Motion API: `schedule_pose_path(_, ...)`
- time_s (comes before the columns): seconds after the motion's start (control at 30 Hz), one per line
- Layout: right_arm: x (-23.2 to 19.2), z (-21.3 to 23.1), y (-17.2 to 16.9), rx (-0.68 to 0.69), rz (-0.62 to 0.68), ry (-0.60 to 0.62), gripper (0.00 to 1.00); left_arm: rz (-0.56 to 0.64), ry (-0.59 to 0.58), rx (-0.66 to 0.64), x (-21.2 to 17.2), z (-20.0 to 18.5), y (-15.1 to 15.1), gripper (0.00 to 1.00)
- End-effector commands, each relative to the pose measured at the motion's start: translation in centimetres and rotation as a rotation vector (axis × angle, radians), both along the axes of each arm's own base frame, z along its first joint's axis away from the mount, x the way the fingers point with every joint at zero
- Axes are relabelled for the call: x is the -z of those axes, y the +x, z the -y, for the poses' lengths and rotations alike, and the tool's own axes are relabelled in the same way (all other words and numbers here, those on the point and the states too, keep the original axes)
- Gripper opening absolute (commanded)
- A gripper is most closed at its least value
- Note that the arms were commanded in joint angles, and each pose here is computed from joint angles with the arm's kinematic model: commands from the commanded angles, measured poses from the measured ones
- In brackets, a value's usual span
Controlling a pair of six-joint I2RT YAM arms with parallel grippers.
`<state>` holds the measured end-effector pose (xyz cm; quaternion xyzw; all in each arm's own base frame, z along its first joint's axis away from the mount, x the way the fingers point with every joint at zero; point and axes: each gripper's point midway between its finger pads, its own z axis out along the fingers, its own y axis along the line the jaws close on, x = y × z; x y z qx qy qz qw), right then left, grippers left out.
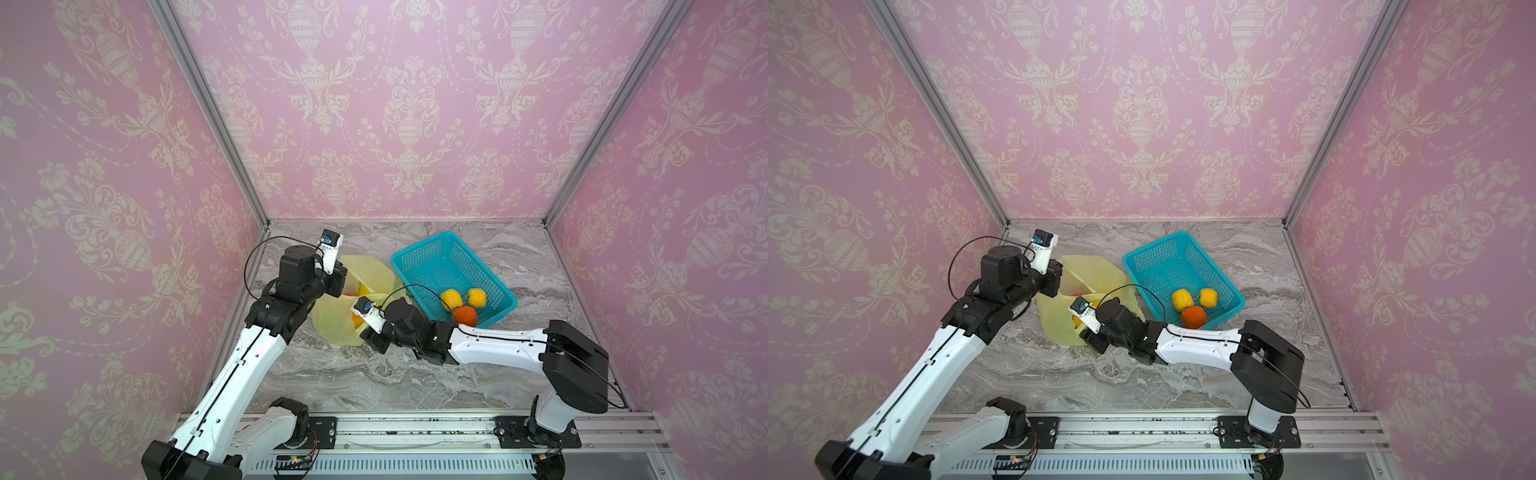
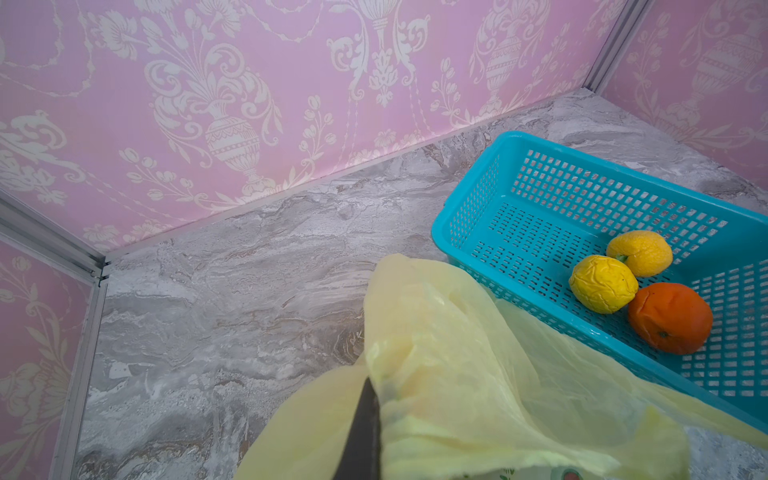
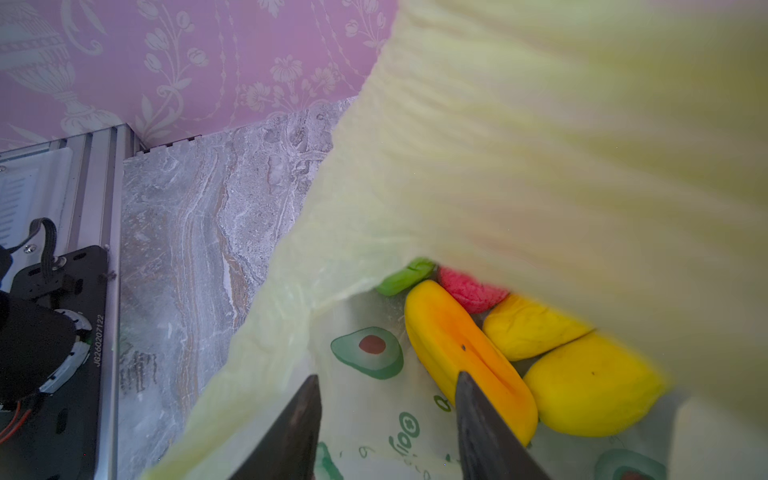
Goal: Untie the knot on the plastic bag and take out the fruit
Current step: 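Lower the right gripper into the bag and grasp the orange-yellow papaya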
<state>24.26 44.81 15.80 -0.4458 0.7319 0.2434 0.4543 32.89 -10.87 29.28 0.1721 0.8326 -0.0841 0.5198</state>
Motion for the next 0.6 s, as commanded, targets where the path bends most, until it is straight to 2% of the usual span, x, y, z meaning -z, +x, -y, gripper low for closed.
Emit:
schedule_pose_path(0.0,1.9,-0.9,0.2,-0.013,0.028,-0.083,0.54,0.039,-0.044,0.021,-1.3,0.3,-0.5,0.0)
schedule_pose_path(0.1,4.4,-1.1,1.6,0.031,0.046,-0.168,0.46,0.056,-0.06,0.041,-1.7,0.6,-0.9,0.0)
schedule_pose_path(0.2,5.0,-1.3,3.2,0.096,0.067,-0.224,0.33,0.073,-0.073,0.059,-2.1,0.8,-1.1,0.0)
schedule_pose_path(0.27,4.7,-1.1,3.9,0.141,0.077,-0.23,0.31,0.072,-0.077,0.069,-2.0,1.0,-1.2,0.0)
schedule_pose_path(0.33,4.1,-0.7,4.4,0.185,0.086,-0.221,0.35,0.061,-0.078,0.071,-1.8,1.1,-1.0,0.0)
schedule_pose_path(0.4,3.7,-0.3,5.0,0.23,0.097,-0.219,0.47,0.052,-0.079,0.075,-1.6,1.2,-1.0,0.0)
schedule_pose_path(0.57,4.4,0.1,6.0,0.292,0.112,-0.267,0.64,0.041,-0.083,0.084,-1.3,1.5,-0.9,0.0)
